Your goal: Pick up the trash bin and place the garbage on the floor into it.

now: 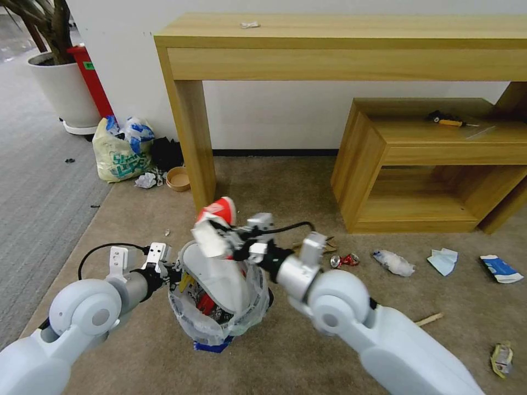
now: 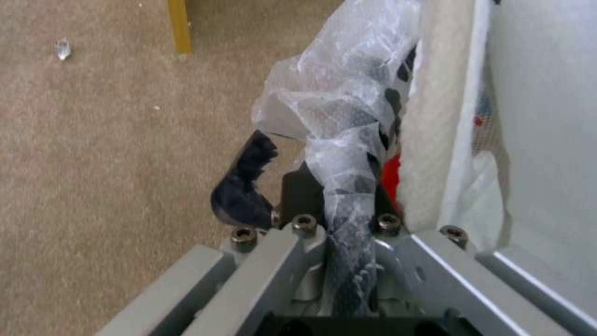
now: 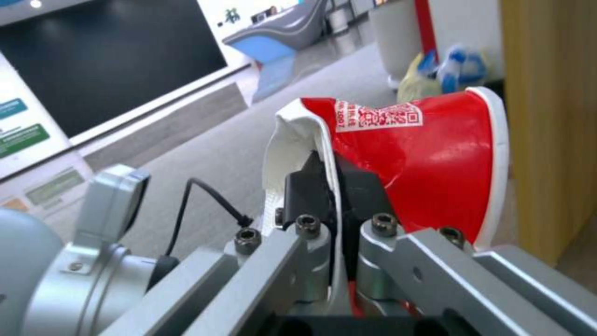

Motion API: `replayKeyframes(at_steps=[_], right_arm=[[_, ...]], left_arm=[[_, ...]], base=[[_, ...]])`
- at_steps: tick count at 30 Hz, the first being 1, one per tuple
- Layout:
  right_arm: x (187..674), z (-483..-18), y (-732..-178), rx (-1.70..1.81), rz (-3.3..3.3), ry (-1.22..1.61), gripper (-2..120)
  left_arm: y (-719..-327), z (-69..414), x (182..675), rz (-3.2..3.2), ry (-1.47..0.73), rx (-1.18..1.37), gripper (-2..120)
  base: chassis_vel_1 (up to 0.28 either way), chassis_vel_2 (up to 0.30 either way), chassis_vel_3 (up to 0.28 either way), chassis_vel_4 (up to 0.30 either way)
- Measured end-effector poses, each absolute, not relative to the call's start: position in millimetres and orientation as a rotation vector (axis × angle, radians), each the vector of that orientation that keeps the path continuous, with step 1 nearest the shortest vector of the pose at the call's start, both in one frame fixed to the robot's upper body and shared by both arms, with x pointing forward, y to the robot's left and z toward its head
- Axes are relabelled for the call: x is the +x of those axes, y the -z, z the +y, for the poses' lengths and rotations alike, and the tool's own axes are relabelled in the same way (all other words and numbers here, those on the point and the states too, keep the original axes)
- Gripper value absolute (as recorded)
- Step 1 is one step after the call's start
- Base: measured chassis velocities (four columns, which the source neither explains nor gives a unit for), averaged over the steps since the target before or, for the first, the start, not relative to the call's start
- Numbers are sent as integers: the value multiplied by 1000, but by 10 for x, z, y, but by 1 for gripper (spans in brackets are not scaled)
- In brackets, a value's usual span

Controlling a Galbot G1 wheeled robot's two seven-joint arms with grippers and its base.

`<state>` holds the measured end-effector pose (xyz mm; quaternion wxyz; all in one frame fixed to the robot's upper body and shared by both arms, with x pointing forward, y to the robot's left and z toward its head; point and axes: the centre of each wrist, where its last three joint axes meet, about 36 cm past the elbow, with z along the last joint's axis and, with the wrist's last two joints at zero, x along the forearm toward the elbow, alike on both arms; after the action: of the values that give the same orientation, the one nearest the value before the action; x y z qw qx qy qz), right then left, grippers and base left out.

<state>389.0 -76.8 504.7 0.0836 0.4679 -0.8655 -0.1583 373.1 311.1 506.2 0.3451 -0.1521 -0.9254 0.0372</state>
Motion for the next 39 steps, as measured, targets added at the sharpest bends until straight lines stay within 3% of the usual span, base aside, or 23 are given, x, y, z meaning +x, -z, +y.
replayKeyframes(at_steps=[7,25,39], right_arm=[[3853,-600,-4656,1312,-2487,510,0],[3691,-491,-4325,1186,-2398,563,0],[3567,-591,-4636,1174,-2413,544,0]], left_arm=[[-5112,3127,3712,-2413,-93,-404,0],[-5124,3144,3729,-2416,-89,-401,0],[-5015,3182,3707,-2407,-60,-375,0]], base=[[0,0,0,0],[0,0,0,0],[0,0,0,0]])
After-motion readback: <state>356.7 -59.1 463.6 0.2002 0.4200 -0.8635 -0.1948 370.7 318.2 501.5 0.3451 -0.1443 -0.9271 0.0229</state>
